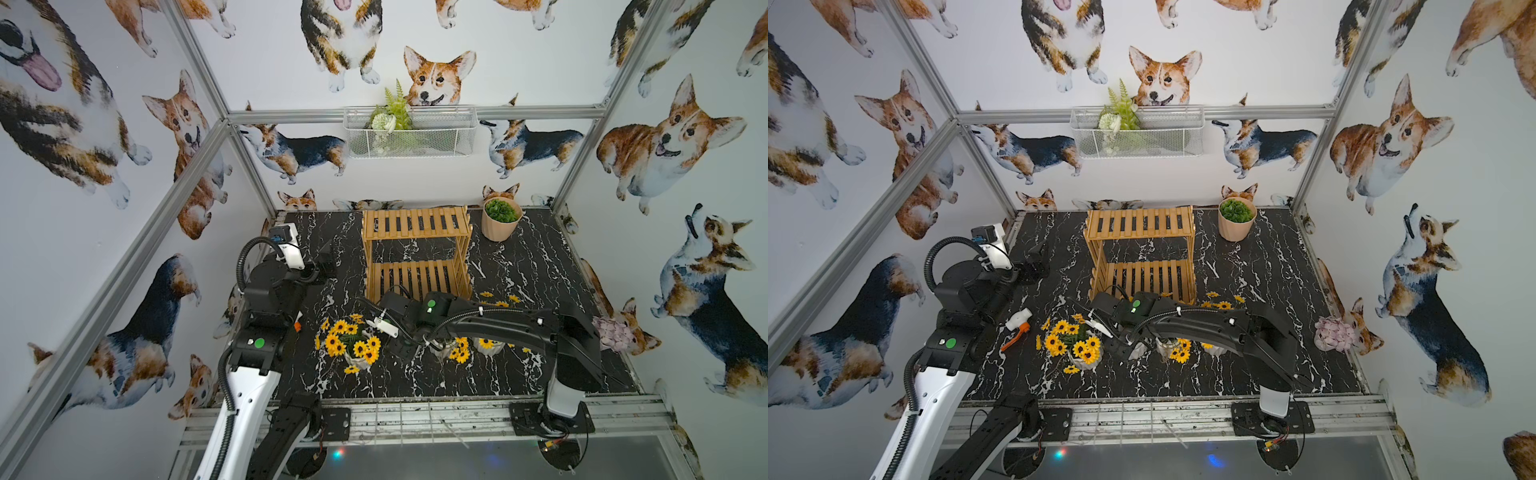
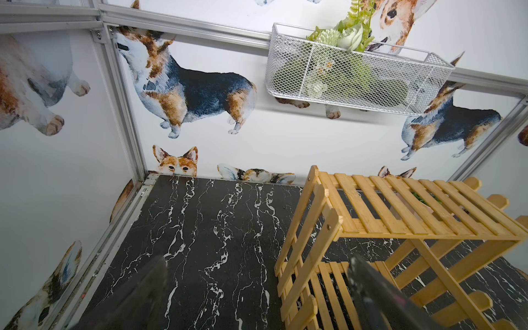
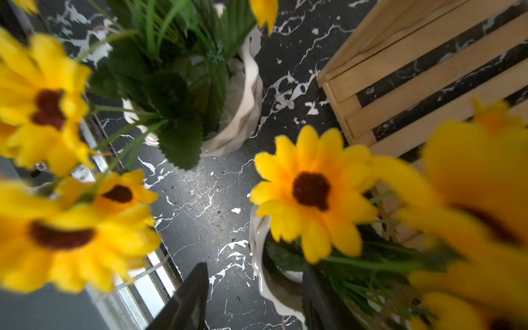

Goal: Take the sunflower pots off the shelves
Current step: Place the sunflower pot at the center of the board, then reset both arms

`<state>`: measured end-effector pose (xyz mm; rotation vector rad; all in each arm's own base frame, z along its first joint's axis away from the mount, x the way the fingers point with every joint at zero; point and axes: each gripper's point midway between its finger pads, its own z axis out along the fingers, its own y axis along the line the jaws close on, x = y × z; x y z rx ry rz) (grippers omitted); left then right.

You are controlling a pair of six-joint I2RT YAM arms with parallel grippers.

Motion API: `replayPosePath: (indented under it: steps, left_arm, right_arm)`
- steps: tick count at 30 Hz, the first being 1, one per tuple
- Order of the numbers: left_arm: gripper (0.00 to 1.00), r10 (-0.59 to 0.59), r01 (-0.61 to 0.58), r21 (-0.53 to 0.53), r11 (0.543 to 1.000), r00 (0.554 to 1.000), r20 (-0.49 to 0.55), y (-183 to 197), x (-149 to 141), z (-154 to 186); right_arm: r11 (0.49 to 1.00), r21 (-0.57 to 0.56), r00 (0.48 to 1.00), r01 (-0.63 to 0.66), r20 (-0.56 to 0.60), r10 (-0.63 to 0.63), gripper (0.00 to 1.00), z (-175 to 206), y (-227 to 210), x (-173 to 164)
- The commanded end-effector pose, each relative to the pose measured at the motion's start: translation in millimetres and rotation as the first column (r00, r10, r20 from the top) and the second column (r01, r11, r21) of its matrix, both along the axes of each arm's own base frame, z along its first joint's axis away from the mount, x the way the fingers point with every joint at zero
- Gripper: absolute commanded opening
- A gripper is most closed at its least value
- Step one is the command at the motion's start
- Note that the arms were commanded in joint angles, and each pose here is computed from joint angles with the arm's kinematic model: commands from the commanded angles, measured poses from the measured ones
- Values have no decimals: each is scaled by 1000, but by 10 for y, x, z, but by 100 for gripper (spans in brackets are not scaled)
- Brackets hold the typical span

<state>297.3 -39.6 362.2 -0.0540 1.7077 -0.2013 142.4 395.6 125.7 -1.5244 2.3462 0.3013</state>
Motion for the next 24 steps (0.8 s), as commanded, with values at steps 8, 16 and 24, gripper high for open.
replayPosePath:
  steps: [8,16,24]
  left_arm:
    - [100,31,-31,25,999,1000,5,61,24,13]
    - [100,43,-43,39,998,999,-24,75,117,-95]
    - [100,107,-103,71,992,993,-51,174,283,-309]
  right_arm:
    - [970,239,992,-45,123,16,86,732,150,97]
    - [890,453,992,52,83,-100,100,1278,-112,444]
    - [755,588,925,290,31,-380,100,1565,-1095,1160]
